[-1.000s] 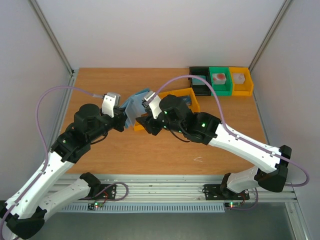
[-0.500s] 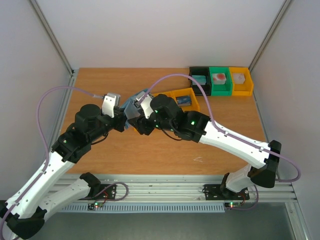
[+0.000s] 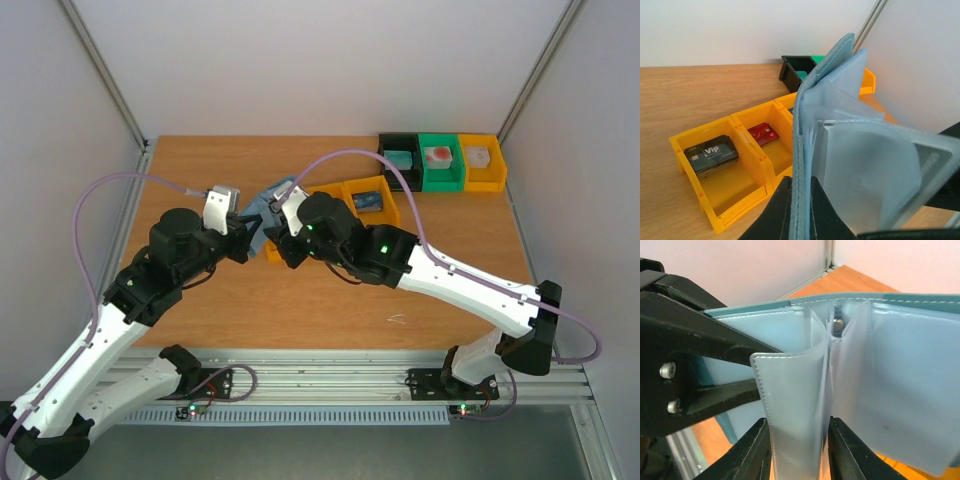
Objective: Take the credit cards out of the card holder
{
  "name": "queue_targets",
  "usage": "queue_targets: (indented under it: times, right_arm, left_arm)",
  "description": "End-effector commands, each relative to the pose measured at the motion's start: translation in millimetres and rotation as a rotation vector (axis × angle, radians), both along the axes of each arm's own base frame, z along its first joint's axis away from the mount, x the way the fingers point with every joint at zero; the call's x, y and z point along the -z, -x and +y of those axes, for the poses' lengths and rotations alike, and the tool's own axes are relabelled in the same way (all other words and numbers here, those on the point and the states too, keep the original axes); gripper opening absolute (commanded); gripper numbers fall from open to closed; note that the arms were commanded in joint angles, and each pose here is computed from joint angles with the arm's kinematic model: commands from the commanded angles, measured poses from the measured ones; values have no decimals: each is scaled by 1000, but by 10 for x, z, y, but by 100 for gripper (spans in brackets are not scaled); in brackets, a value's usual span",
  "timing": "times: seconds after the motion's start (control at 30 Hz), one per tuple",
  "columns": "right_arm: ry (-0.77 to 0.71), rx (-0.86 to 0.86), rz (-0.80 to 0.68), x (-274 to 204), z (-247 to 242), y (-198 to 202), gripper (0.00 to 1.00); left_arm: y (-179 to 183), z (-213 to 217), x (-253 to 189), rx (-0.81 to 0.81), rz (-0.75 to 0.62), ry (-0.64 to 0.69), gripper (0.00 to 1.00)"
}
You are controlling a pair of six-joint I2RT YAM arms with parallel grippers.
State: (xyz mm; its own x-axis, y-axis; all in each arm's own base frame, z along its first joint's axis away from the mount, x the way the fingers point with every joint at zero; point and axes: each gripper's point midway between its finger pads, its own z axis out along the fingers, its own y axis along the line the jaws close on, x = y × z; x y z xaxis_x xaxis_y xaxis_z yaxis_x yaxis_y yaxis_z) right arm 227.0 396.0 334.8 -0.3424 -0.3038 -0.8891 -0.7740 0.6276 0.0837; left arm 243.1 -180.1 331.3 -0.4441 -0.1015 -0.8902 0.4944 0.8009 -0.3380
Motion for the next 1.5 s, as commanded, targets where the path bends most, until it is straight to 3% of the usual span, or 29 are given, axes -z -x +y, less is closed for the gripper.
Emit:
queue_targets:
  times: [0.0,0.17,0.4,0.63,0.83,0.9,0.93,1.03,1.07,1.17,1.27,1.37,1.47]
  right_arm:
    - [-35,61,-57,-211,-189,-22,29]
    - [-14,61,-72,-203,-300,2,26]
    - [-11,-151,1,-177,-302,248,39]
    - [4,-116,-2,-187,-506,163,38]
    - [-40,-228,60,-226,-565,293,23]
    - [-52,-275,74,-263,-573,369,14]
    - [-59,-296,78,-294,-568,406,4]
    - [-76,-362,114,-330,-515,521,1]
    - [-83,-379,131,-334,-492,550,1]
    - [-100,-429,175,-337,-411,626,1]
    - [-112,-468,179,-358,-367,713,1]
    - [-118,-518,182,-371,-342,819,1]
    - [-115,-550,186,-370,-342,889,1]
  left_arm:
    - [5,-11,-220,8,-72,64,0]
    - [42,-48,-236,37,-76,73,0]
    - [166,-147,-371,129,-132,117,0]
    - [227,-179,-428,168,-146,128,0]
    - [454,-319,-459,326,-216,138,0]
    - [598,-389,-494,419,-257,152,0]
    - [663,-414,-511,459,-273,160,0]
    - [768,-466,-528,528,-275,191,1]
    - [777,-479,-530,537,-265,202,6]
    - [759,-498,-503,534,-226,232,42]
    - [688,-472,-499,488,-210,238,53]
    - [669,-472,-513,481,-206,249,48]
    - [723,-504,-535,520,-208,264,21]
